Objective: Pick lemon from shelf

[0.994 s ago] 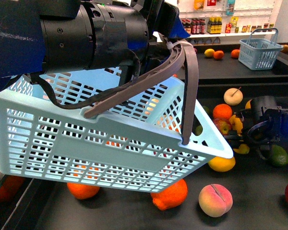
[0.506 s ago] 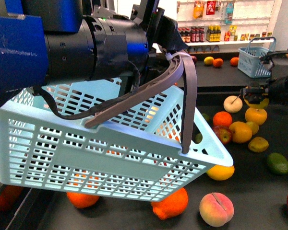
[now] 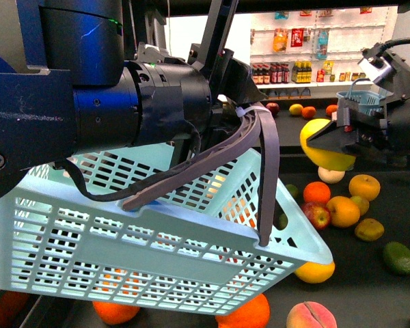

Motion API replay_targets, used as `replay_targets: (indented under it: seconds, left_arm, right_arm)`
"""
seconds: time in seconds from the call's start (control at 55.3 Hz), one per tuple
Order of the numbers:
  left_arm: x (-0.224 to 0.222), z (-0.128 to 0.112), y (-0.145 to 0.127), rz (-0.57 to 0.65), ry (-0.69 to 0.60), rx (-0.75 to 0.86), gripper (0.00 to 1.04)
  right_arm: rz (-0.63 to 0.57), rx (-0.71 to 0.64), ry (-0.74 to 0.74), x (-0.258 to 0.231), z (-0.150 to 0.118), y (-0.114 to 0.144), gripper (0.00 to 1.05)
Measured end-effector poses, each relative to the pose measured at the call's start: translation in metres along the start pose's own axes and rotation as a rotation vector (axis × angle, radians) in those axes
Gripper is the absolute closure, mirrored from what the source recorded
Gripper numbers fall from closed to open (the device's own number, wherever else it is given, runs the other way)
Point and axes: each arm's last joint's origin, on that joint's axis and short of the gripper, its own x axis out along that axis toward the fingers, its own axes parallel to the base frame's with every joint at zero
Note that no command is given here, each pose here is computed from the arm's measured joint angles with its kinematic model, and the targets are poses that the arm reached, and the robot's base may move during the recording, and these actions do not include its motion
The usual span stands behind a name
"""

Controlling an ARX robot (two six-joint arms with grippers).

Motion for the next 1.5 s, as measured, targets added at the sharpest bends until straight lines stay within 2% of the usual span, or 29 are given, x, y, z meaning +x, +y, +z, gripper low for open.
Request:
replay_targets:
  seconds: [0.217,0.524,0.814,0.868,0.994,1.139,1.248,1.392,1.501]
  left_arm:
    - [0.0,0.0,0.0,0.0,0.0,0.0,0.93]
    - [0.0,0.0,0.0,0.0,0.0,0.0,0.93]
    - [0.0,0.0,0.0,0.0,0.001,0.0,0.93]
    - [0.0,0.0,0.0,0.0,0.001,0.0,0.93]
    - [0.0,0.0,0.0,0.0,0.0,0.0,0.93]
    - [0.0,0.0,0.0,0.001,-0.003,0.0,0.93]
    - [0.0,0.0,0.0,-0.001,0.001,0.0,0.93]
    - [0.0,0.0,0.0,0.0,0.0,0.0,0.93]
    - [0.0,0.0,0.0,0.0,0.0,0.0,0.93]
  right_arm:
    - [0.076,0.016,0.045,0.013,-0.021,0.029,0.51]
    - [0.116,0.042,0.106,0.035,-0.044,0.044,0.51]
    - [0.122,0.042,0.09,0.038,-0.047,0.046,0.07]
    - [0.122,0.047,0.085,0.037,-0.046,0.044,0.06]
    - [0.105,0.069,0.049,0.026,-0.035,0.032,0.07]
    - [0.054,0.076,-0.067,-0.004,0.002,0.005,0.07]
    - [-0.001,0.078,-0.129,-0.021,0.019,-0.018,0.07]
    - [-0.122,0.087,-0.145,-0.026,0.024,-0.056,0.07]
    - [-0.237,0.104,-0.097,-0.014,0.013,-0.09,0.07]
